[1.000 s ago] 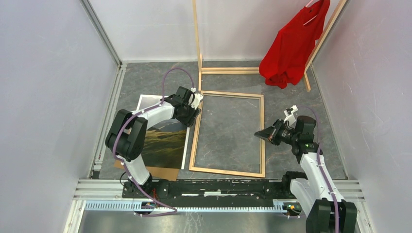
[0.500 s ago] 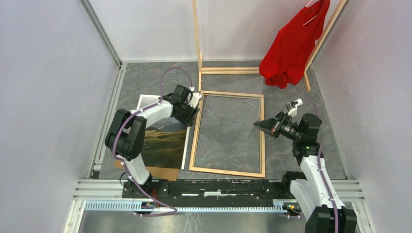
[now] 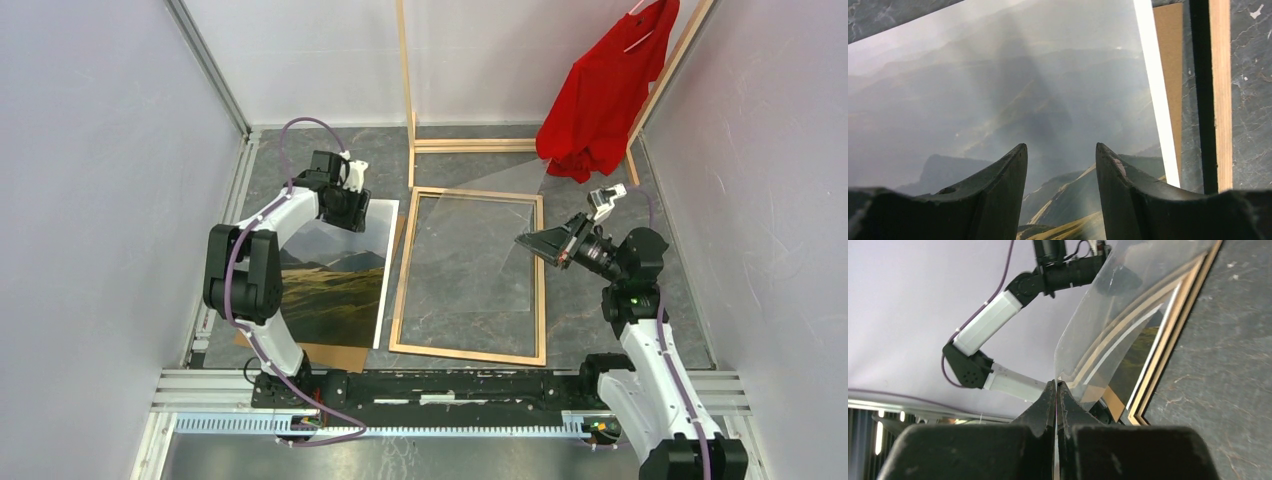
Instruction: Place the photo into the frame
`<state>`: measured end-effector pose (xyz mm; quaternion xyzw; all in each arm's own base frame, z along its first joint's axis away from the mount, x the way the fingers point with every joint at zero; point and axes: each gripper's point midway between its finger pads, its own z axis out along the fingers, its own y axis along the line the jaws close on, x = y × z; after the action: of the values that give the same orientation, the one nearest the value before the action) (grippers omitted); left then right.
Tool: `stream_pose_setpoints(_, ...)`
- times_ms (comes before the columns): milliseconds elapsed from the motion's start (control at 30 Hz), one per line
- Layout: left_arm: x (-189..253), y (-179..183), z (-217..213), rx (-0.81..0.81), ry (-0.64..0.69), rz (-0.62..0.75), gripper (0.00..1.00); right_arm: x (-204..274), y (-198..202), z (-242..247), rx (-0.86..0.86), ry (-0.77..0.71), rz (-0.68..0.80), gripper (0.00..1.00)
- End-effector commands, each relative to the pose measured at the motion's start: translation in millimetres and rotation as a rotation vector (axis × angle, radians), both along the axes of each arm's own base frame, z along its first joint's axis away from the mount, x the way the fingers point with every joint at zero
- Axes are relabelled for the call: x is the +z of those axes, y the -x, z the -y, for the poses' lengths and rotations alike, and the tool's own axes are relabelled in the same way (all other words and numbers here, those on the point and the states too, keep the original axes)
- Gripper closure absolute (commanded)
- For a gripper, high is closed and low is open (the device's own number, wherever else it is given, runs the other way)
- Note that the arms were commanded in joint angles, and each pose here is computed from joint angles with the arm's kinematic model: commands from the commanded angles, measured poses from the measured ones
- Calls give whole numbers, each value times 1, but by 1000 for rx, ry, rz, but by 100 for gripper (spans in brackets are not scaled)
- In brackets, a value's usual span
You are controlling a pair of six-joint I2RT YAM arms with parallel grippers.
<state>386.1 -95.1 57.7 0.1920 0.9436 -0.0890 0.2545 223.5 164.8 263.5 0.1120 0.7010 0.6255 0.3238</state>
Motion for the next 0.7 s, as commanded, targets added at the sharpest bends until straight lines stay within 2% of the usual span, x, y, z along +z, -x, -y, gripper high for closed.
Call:
stream_pose_setpoints(0, 25, -8, -2, 48, 46, 40, 41, 59, 7, -12, 46, -27, 216, 100)
stream_pose_setpoints(167, 26, -6, -5, 61, 51, 35, 41, 53, 18, -31, 129, 6, 264, 100)
stream_pose_setpoints(433, 24, 0, -6, 54, 43, 30, 41, -37, 36, -28, 164, 194, 179, 100)
stream_pose_setpoints(667, 20, 3, -7, 45, 38, 21, 41, -69, 43, -19, 169, 337, 157, 100)
